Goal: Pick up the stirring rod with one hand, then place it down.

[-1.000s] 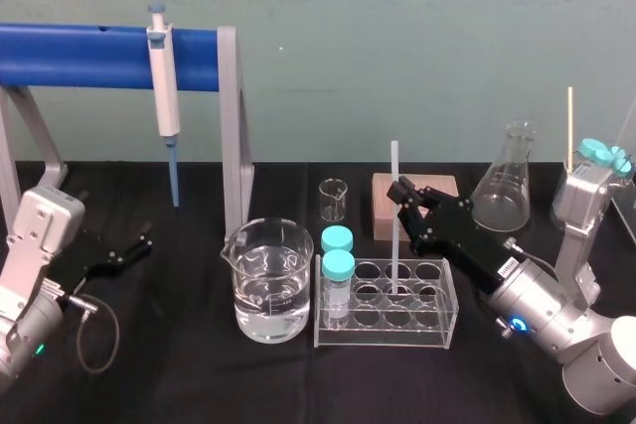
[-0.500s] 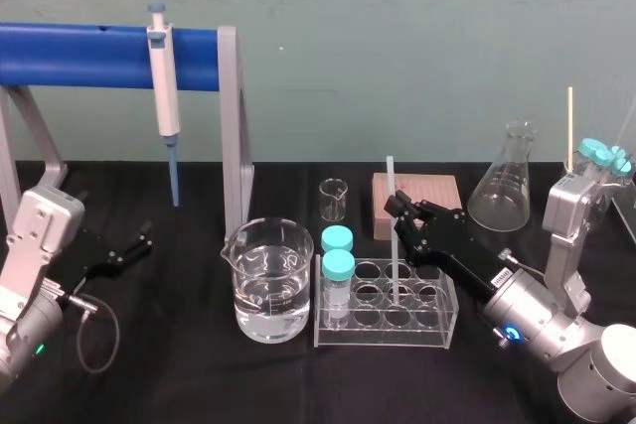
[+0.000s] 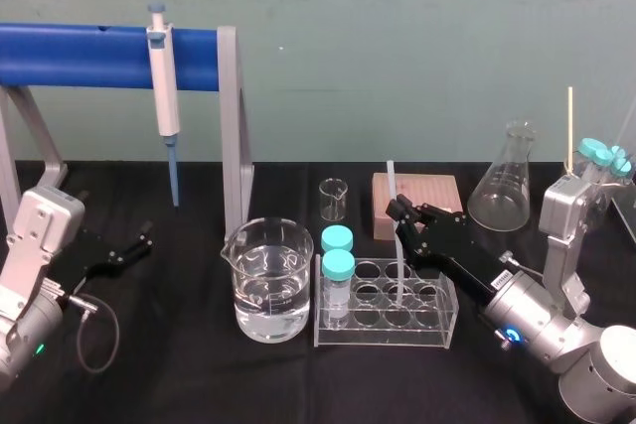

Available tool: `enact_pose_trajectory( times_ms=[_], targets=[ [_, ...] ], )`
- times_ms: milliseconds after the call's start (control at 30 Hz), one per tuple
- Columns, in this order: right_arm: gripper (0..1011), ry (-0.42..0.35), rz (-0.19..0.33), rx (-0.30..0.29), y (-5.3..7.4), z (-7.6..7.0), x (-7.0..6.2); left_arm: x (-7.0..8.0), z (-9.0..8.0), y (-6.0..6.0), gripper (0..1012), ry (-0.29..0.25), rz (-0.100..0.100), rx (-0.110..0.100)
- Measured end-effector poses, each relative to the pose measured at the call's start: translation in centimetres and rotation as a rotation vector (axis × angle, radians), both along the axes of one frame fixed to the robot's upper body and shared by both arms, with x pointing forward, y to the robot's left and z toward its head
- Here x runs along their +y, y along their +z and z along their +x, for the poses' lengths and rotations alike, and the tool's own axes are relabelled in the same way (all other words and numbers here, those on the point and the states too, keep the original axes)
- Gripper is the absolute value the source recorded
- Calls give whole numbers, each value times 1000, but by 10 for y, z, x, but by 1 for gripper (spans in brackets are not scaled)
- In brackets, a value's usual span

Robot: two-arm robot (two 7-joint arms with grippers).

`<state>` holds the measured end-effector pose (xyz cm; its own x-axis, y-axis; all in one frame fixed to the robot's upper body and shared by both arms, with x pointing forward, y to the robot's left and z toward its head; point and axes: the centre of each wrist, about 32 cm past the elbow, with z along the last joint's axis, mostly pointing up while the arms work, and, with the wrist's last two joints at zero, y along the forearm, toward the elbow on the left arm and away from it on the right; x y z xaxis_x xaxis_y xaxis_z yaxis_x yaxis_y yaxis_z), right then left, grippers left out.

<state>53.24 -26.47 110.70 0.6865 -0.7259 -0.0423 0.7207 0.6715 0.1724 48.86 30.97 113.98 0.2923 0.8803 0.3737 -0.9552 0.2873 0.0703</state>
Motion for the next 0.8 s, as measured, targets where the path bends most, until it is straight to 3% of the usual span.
enact_pose_trajectory(
  times_ms=[300, 433, 567, 600, 800],
  targets=[
    [81, 0, 2, 1, 0, 0, 0, 0, 0, 0, 1000, 0, 0, 0],
    [212, 1, 2, 2, 0, 0, 0, 0, 0, 0, 1000, 0, 0, 0],
    [282, 2, 2, 2, 0, 0, 0, 0, 0, 0, 1000, 0, 0, 0],
    [352, 2, 2, 2, 0, 0, 0, 0, 0, 0, 1000, 0, 0, 0],
    [531, 3, 3, 1, 0, 0, 0, 0, 0, 0, 1000, 0, 0, 0]
  ],
)
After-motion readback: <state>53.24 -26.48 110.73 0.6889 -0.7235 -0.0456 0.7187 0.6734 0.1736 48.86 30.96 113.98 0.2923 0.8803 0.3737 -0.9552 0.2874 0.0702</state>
